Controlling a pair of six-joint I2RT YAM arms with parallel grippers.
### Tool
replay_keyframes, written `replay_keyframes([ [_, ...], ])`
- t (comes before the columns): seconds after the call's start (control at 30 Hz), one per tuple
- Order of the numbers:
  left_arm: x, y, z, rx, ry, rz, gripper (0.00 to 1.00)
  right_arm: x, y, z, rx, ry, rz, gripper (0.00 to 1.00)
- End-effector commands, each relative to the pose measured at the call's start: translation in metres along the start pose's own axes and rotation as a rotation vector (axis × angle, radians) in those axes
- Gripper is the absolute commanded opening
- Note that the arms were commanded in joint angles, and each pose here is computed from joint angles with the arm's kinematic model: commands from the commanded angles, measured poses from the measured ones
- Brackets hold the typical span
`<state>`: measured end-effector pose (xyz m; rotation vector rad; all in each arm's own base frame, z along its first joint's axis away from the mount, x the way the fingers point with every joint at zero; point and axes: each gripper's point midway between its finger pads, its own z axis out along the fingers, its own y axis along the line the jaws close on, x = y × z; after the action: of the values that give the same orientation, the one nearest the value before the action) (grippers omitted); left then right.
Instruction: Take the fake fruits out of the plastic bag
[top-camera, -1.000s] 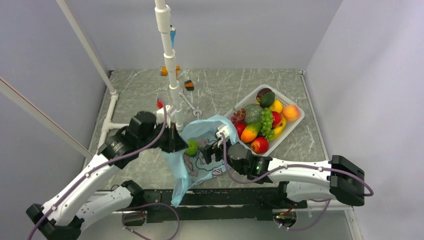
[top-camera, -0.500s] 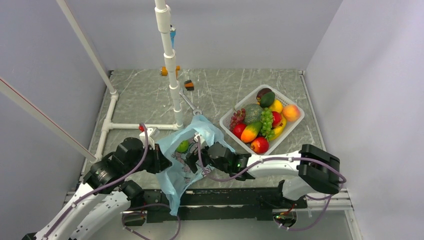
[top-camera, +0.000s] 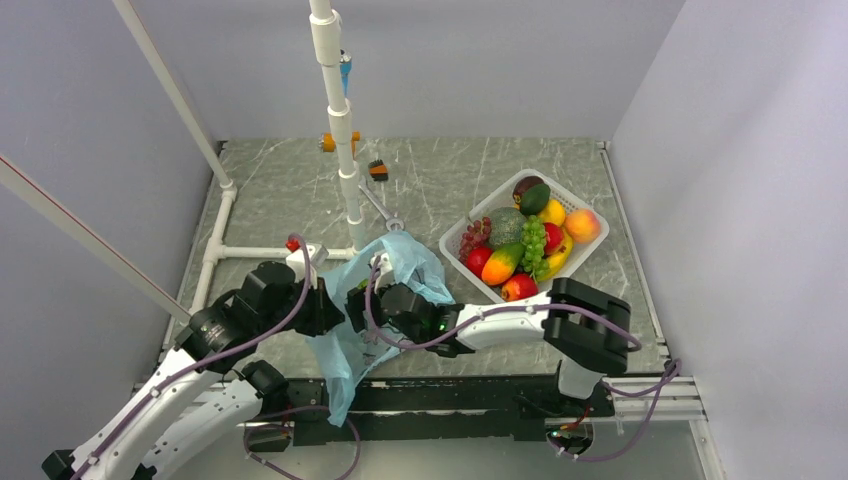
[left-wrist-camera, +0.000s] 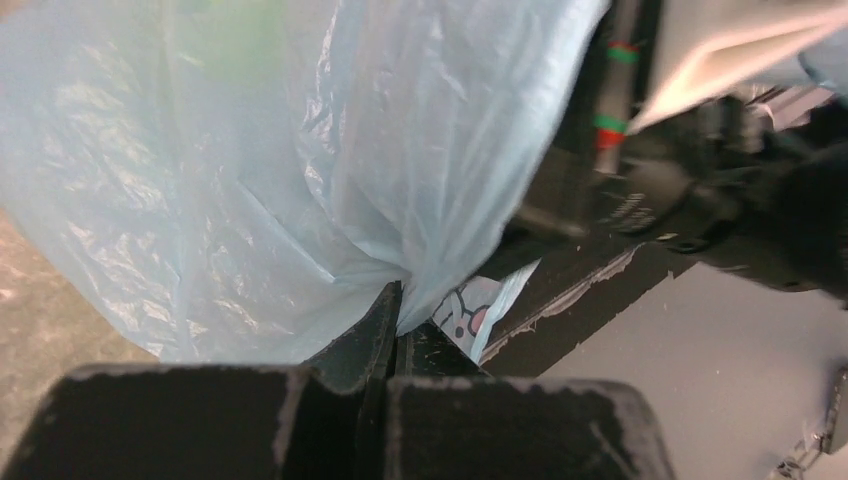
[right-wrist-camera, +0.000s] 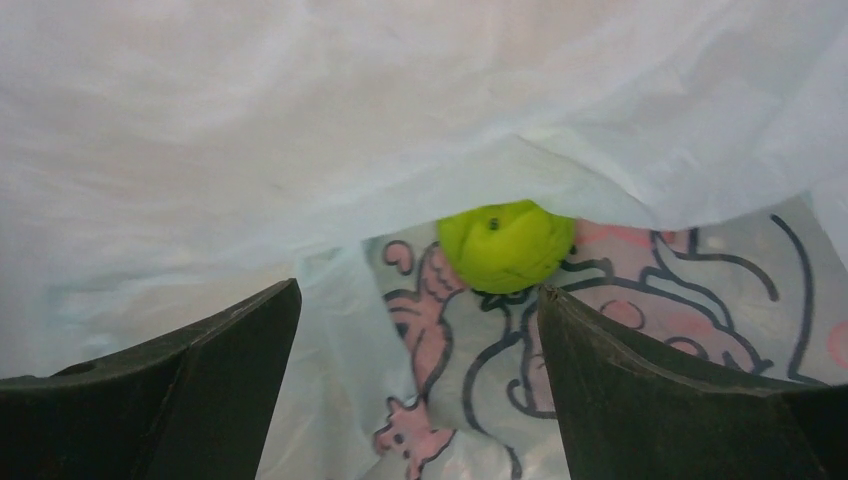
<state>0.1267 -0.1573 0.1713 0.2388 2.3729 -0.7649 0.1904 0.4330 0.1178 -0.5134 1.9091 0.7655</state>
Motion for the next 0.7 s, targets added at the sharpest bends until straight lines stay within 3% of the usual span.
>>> replay_keyframes([
  [0.0, -0.041, -0.013, -0.016, 0.013, -0.150, 0.059, 0.00, -0.015, -0.013, 0.015, 0.106, -0.128, 0.043, 0.92],
  [0.17, -0.051, -0.015, -0.021, 0.010, -0.187, 0.047, 0.00, -0.010, -0.017, 0.025, 0.118, -0.157, 0.010, 0.93],
  [0.5, -0.040, -0.013, -0.012, 0.015, -0.149, 0.023, 0.00, -0.002, -0.024, 0.061, 0.113, -0.175, -0.042, 0.95],
  [0.6, -0.038, -0.012, -0.012, 0.013, -0.143, 0.019, 0.00, 0.004, -0.025, 0.071, 0.121, -0.164, -0.069, 0.93],
  [0.67, -0.035, -0.010, -0.012, 0.007, -0.134, 0.016, 0.00, 0.006, -0.023, 0.075, 0.114, -0.153, -0.082, 0.85],
])
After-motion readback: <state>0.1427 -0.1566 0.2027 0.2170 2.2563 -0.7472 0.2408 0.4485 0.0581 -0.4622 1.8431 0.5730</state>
